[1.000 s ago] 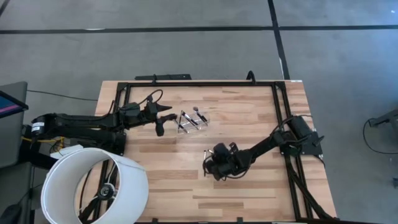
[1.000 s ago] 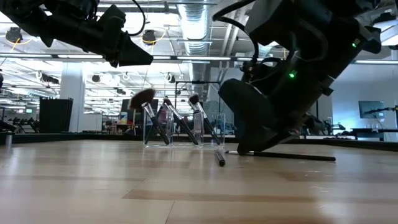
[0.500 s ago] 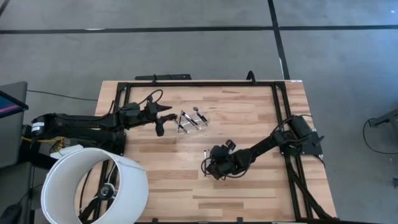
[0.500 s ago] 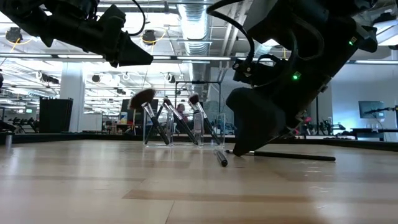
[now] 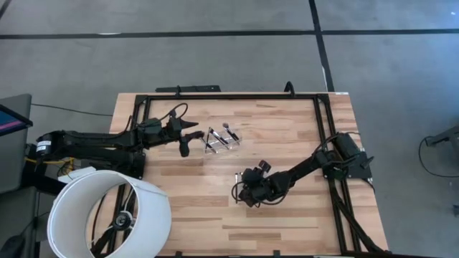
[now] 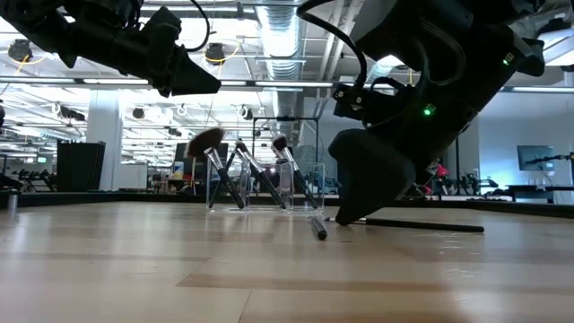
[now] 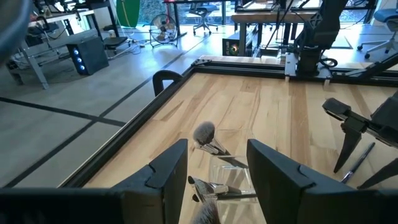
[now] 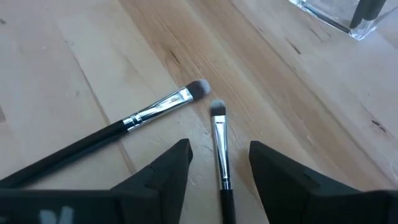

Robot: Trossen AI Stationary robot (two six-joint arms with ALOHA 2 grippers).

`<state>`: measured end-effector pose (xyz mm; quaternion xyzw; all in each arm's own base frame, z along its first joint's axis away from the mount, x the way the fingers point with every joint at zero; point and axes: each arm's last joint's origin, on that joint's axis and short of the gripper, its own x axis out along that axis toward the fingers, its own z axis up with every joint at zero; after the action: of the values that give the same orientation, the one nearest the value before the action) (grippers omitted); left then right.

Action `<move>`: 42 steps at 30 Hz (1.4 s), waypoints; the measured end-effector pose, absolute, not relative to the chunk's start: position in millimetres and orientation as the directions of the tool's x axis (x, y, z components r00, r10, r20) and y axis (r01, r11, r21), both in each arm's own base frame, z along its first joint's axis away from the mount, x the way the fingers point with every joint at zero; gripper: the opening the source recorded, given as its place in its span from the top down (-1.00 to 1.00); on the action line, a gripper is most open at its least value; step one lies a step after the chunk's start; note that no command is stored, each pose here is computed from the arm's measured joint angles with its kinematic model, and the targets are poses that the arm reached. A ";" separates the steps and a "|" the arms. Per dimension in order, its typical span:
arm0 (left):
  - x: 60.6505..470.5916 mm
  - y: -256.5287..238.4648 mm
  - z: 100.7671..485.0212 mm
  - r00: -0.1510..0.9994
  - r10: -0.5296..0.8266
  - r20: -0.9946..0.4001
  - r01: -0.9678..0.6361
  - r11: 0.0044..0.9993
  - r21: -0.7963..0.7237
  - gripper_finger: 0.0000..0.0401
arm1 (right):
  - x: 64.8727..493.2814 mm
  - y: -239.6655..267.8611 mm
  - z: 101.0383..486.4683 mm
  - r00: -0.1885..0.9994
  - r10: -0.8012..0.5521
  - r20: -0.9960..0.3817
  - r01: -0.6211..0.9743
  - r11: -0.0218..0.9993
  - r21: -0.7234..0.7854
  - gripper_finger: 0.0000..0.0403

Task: Put items in baskets/containers
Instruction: Put the black eyeshadow brush into the transparent organizer

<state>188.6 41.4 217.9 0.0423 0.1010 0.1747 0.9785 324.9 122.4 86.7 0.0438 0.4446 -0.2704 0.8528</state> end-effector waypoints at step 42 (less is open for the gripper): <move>188.7 41.4 218.6 0.920 0.351 -0.175 -0.347 0.936 0.051 0.19 | 265.0 95.7 78.2 0.832 -0.243 -0.498 0.318 0.946 0.069 0.34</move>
<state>188.7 41.4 218.6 0.0093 0.0911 0.1782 0.9797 265.0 95.7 78.2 0.0747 0.2495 -0.1469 0.9542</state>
